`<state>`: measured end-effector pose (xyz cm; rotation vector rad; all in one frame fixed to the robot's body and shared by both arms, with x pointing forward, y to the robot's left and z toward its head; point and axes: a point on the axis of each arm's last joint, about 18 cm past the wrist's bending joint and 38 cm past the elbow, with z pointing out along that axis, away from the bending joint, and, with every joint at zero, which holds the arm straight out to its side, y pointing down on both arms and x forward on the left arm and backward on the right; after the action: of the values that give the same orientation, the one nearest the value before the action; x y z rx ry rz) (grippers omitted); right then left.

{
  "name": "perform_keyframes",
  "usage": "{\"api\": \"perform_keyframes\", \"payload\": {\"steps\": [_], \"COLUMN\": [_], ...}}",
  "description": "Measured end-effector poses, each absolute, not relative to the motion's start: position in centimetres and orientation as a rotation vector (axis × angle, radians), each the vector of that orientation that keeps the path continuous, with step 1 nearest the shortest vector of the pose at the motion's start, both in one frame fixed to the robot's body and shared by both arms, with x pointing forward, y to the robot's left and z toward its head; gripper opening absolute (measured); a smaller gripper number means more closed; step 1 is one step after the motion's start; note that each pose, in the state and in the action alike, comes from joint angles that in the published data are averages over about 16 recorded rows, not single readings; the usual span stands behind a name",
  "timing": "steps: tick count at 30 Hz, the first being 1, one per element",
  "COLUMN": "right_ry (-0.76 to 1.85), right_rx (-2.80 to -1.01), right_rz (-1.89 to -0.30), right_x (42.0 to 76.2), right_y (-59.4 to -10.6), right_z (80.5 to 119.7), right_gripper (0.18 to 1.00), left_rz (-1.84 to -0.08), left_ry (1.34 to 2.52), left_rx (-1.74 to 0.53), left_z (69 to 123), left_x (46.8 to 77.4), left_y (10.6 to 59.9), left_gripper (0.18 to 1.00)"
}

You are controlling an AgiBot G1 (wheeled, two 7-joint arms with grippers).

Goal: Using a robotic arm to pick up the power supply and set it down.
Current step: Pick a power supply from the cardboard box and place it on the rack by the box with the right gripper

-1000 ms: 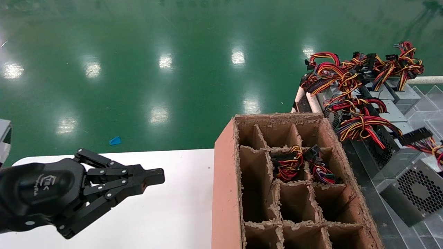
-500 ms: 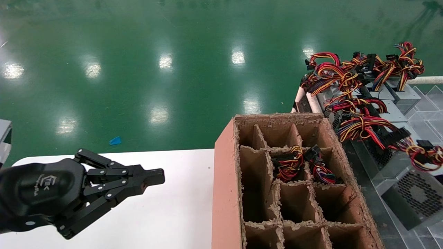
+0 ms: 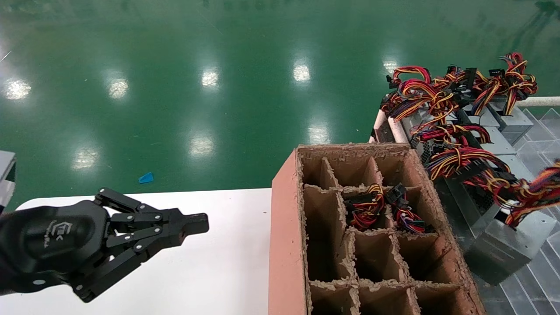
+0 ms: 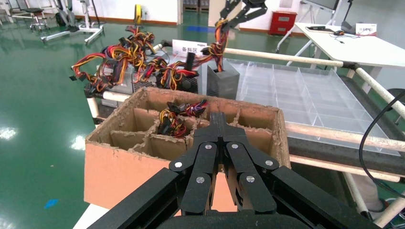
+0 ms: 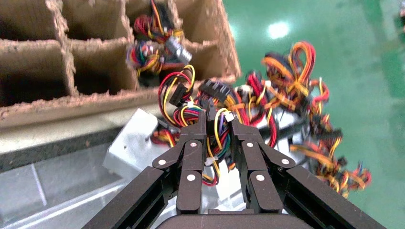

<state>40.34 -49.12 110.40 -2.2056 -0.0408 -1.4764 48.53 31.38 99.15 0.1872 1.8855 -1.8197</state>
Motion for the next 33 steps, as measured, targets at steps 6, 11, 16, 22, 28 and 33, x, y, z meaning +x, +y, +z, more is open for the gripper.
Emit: {"api": "perform_keyframes", "payload": {"steps": [6, 11, 16, 22, 28, 33], "right_ry": [-0.089, -0.116, -0.137, -0.152, -0.163, -0.175], "right_rx": [-2.206, -2.204, -2.2, -2.196, -2.186, -2.174], "right_rz": [-1.462, -1.456, -1.456, -1.457, -1.47, -1.484], "right_x": [41.3, 42.0, 42.6, 43.2, 43.7, 43.8], "right_y": [-48.4, -48.1, -47.9, -48.0, -48.1, -48.2], "right_z": [110.8, 111.1, 111.3, 111.5, 111.7, 112.0], "right_gripper": [0.267, 0.267, 0.266, 0.266, 0.266, 0.266], "left_rz": [-1.82, -1.82, -1.82, -1.82, -1.82, -1.82], "left_ry": [1.886, 1.886, 1.886, 1.886, 1.886, 1.886], "left_rx": [0.187, 0.187, 0.187, 0.187, 0.187, 0.187], "left_z": [99.2, 99.2, 99.2, 99.2, 99.2, 99.2], "left_x": [48.5, 48.5, 48.5, 48.5, 48.5, 48.5], "left_y": [31.4, 31.4, 31.4, 31.4, 31.4, 31.4], "left_gripper": [0.191, 0.191, 0.191, 0.191, 0.191, 0.191]}}
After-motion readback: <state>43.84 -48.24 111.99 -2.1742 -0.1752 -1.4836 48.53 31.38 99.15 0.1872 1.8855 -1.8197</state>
